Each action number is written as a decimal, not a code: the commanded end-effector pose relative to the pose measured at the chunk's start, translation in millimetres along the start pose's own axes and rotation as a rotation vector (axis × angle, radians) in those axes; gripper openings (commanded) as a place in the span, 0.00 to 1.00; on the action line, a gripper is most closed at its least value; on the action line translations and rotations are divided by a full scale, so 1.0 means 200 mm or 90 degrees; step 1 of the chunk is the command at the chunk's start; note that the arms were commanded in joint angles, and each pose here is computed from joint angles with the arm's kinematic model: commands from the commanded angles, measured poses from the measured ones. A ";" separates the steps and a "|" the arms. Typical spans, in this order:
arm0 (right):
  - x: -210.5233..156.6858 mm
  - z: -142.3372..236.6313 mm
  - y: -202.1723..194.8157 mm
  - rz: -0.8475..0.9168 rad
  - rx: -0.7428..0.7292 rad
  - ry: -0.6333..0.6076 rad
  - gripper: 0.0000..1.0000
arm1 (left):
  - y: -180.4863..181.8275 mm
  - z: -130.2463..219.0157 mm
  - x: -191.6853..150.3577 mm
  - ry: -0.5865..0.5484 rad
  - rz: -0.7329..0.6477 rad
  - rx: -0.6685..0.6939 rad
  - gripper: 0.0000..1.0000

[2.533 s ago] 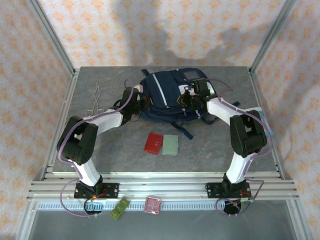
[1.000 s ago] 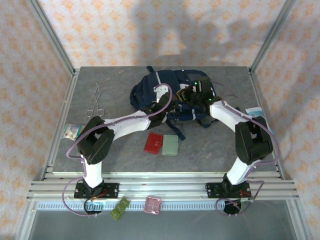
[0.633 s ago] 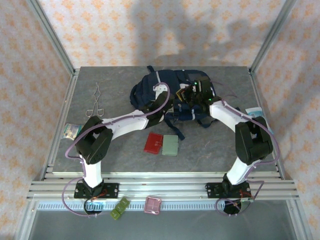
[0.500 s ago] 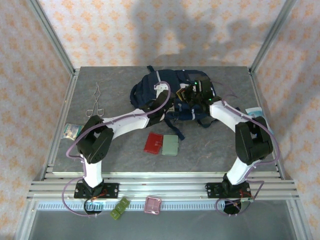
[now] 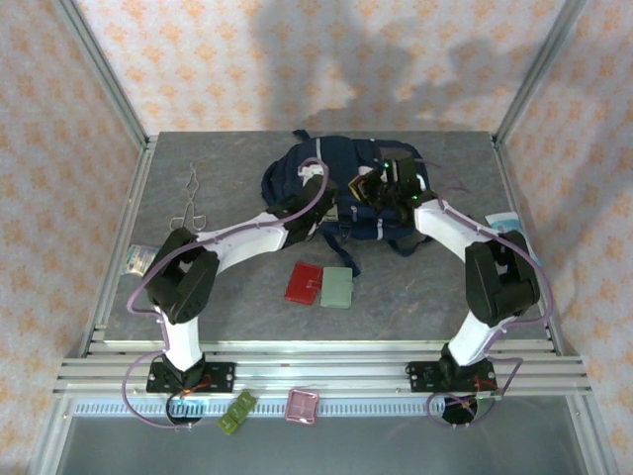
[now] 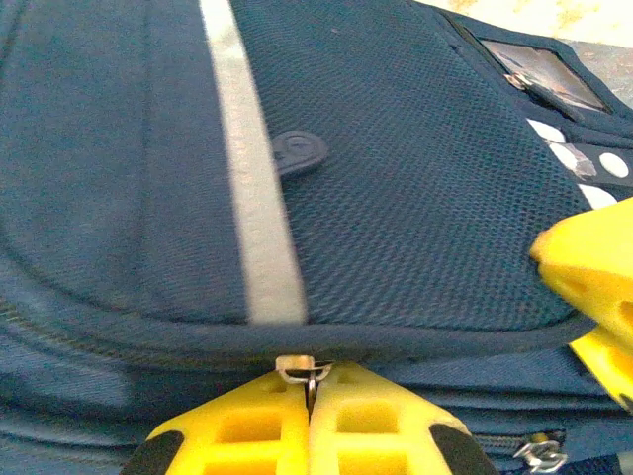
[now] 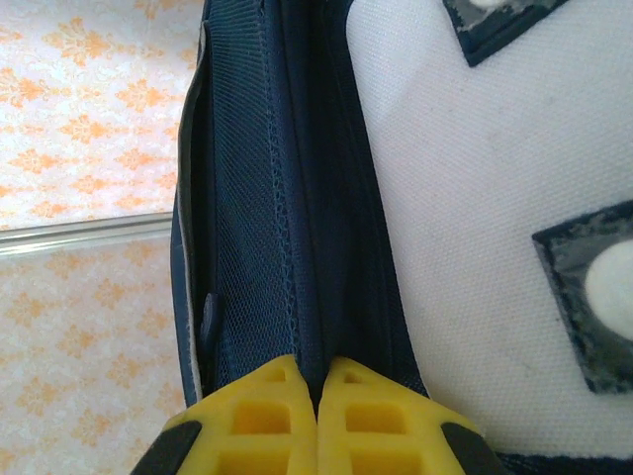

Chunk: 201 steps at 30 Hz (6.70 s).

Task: Pack books, pencil case, and school supplies into a backpack

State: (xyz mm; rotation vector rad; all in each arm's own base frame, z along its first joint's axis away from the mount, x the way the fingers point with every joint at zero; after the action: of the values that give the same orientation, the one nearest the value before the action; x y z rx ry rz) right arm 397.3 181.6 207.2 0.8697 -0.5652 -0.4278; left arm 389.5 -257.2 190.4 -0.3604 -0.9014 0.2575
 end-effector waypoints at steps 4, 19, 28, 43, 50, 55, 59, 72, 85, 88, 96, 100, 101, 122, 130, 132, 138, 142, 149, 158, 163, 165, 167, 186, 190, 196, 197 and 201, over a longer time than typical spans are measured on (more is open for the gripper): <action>-0.02 0.10 0.11 0.066 0.079 0.003 0.00 | 0.36 0.08 0.08 0.012 -0.020 0.106 0.00; 0.03 0.02 0.02 0.151 -0.012 0.014 0.00 | 0.43 0.22 -0.01 0.079 -0.061 0.066 0.00; 0.25 -0.09 0.08 0.176 -0.063 -0.039 0.00 | 0.19 0.32 -0.17 0.131 -0.092 -0.069 0.00; 0.12 0.04 0.00 0.126 -0.023 0.046 0.38 | -0.12 0.16 -0.20 0.134 -0.091 -0.145 0.00; -0.07 0.09 -0.05 0.103 -0.002 0.101 0.39 | -0.11 0.16 -0.20 0.141 -0.098 -0.141 0.00; -0.16 0.02 -0.04 0.103 0.009 0.142 0.38 | -0.12 0.17 -0.20 0.141 -0.106 -0.138 0.00; -0.19 -0.03 -0.01 0.113 0.016 0.152 0.38 | -0.13 0.17 -0.22 0.143 -0.117 -0.138 0.00; -0.18 -0.09 -0.06 0.098 -0.002 0.148 0.00 | 0.01 0.14 -0.23 0.118 -0.151 -0.031 0.00; -0.13 0.03 -0.11 0.094 0.005 0.108 0.00 | 0.52 0.13 -0.01 0.060 -0.069 0.122 0.00; -0.13 0.03 -0.12 0.094 0.003 0.105 0.00 | 0.56 0.11 0.04 0.051 -0.045 0.131 0.00; 0.05 0.02 -0.09 0.116 -0.027 0.056 0.00 | 0.53 0.18 0.04 0.063 -0.031 0.086 0.00; 0.16 0.00 -0.09 0.115 -0.042 0.031 0.00 | 0.49 0.27 0.00 0.073 -0.038 0.050 0.00; 0.18 -0.01 -0.10 0.112 -0.046 0.026 0.00 | 0.47 0.29 -0.01 0.075 -0.042 0.036 0.00; 0.15 -0.02 -0.06 0.095 -0.015 0.065 0.39 | 0.03 0.17 -0.13 0.108 -0.074 -0.090 0.00; 0.00 -0.07 -0.02 0.096 0.004 0.102 0.37 | 0.03 0.16 -0.15 0.121 -0.080 -0.086 0.00; 0.00 -0.09 -0.01 0.094 0.008 0.108 0.36 | 0.03 0.16 -0.16 0.123 -0.084 -0.080 0.00; -0.01 -0.13 -0.04 0.081 -0.007 0.116 0.18 | 0.07 0.14 -0.18 0.123 -0.088 -0.047 0.00; 0.00 -0.12 -0.03 0.086 -0.010 0.103 0.07 | 0.12 0.18 -0.17 0.103 -0.082 -0.006 0.18; 0.01 -0.12 -0.02 0.089 -0.009 0.103 0.02 | 0.20 0.24 -0.14 0.078 -0.065 0.009 0.47; 0.01 -0.11 -0.01 0.093 -0.004 0.099 0.01 | 0.19 0.16 -0.15 0.116 -0.039 -0.009 0.52; 0.00 -0.11 -0.01 0.092 0.001 0.098 0.00 | 0.20 0.18 -0.11 0.096 -0.043 0.004 0.57; 0.00 -0.11 -0.01 0.092 0.005 0.099 0.00 | 0.23 0.16 -0.13 0.108 -0.051 0.033 0.57; 0.01 -0.11 0.00 0.093 0.009 0.098 0.00 | 0.25 0.14 -0.16 0.122 -0.055 0.037 0.58; 0.01 -0.08 -0.02 0.095 0.005 0.089 0.00 | 0.34 0.06 -0.18 0.119 -0.091 0.093 0.00; 0.05 -0.06 -0.03 0.092 -0.001 0.071 0.00 | 0.49 0.13 -0.15 0.110 -0.083 0.130 0.00; 0.07 -0.04 -0.03 0.091 0.005 0.061 0.00 | 0.68 0.17 -0.07 0.087 -0.064 0.184 0.00; 0.07 -0.04 -0.03 0.091 0.005 0.061 0.00 | 0.68 0.17 -0.06 0.088 -0.067 0.182 0.00; 0.10 -0.03 -0.02 0.099 0.003 0.059 0.00 | 0.58 0.18 -0.05 0.096 -0.068 0.125 0.00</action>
State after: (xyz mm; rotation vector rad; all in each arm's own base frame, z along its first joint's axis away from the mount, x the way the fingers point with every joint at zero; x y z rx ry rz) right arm 407.1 186.7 182.2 0.8410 -0.4376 -0.2426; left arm 347.2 -152.5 143.9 -0.1687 -0.7088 0.2195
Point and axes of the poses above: each hand's point on the last joint's axis, 136 mm out from that joint toward the fingers, its own z axis back along the fingers, its own y axis along the line the jaws close on, x = y × z, the point moved 7 cm from there along z, back along the fingers, and after that the axes turned 12 degrees about z, right-handed, at the moved point
